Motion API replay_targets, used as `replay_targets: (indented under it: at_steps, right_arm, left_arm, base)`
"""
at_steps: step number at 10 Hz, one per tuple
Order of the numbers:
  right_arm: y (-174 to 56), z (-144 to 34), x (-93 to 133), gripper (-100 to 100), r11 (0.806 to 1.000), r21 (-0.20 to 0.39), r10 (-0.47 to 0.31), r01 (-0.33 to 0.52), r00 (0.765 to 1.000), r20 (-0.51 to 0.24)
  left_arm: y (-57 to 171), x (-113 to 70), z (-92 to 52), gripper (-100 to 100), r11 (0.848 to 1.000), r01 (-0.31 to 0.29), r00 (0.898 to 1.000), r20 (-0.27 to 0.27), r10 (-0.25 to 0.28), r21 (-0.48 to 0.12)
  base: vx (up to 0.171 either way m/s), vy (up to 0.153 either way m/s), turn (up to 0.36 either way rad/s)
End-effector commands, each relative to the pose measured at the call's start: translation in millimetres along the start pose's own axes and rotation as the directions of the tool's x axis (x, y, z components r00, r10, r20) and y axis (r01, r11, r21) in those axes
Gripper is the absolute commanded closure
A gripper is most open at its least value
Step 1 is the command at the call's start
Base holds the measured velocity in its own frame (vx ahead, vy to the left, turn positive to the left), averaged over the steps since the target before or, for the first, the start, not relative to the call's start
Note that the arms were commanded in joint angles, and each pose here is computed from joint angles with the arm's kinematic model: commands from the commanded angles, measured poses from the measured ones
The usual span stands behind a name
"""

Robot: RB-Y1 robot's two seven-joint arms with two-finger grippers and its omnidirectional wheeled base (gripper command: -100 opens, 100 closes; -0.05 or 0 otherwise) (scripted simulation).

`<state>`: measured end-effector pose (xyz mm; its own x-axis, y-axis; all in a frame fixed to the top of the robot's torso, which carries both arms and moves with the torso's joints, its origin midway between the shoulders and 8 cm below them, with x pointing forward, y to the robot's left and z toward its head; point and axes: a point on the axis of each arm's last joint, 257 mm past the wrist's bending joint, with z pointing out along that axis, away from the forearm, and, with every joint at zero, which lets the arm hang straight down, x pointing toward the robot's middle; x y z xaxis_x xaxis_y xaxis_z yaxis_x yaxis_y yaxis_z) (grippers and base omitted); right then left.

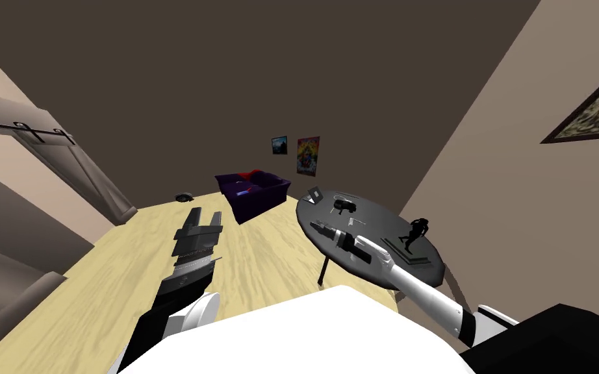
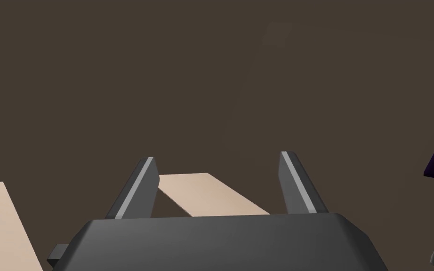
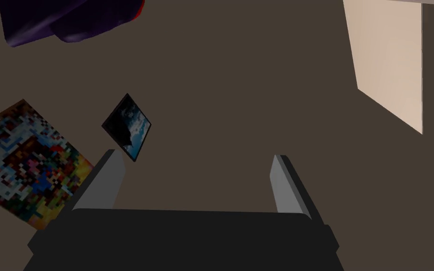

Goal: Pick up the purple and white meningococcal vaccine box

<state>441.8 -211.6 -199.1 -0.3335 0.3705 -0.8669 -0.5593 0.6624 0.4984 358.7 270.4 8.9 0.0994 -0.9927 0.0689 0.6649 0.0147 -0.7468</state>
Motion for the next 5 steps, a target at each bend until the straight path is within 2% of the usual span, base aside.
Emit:
replay_targets:
  at_steps: [1, 2, 3, 4, 5]
  right_arm:
    - [-21.7, -11.4, 12.8, -100, 0.998, 0.031, -0.058, 0.06, 0.996, -0.071]
    - [-30.6, -16.3, 13.7, -100, 0.997, 0.049, -0.063, 0.068, 0.995, -0.083]
    - [-48.0, -28.1, 23.6, -100, 0.991, 0.069, -0.107, 0.117, 0.984, -0.143]
    - [-54.7, -32.4, 23.7, -100, 0.989, 0.082, -0.111, 0.124, 0.982, -0.153]
    - [-75.4, -48.8, 33.1, -100, 0.979, 0.106, -0.149, 0.175, 0.964, -0.219]
  left_arm:
    - [0.0, 0.0, 0.0, 0, 1.0, 0.0, 1.0, 0.0, 0.0, 0.0]
    - [0.0, 0.0, 0.0, 0, 1.0, 0.0, 1.0, 0.0, 0.0, 0.0]
    - [0.0, 0.0, 0.0, 0, 1.0, 0.0, 1.0, 0.0, 0.0, 0.0]
    - [0.0, 0.0, 0.0, 0, 1.0, 0.0, 1.0, 0.0, 0.0, 0.0]
    - [0.0, 0.0, 0.0, 0, 1.0, 0.0, 1.0, 0.0, 0.0, 0.0]
  base:
    - [0.027, 0.011, 0.185]
    - [0.026, 0.006, 0.088]
    - [0.03, 0.009, 0.187]
    - [0.026, 0.002, 0.086]
    - [0.039, 0.016, 0.155]
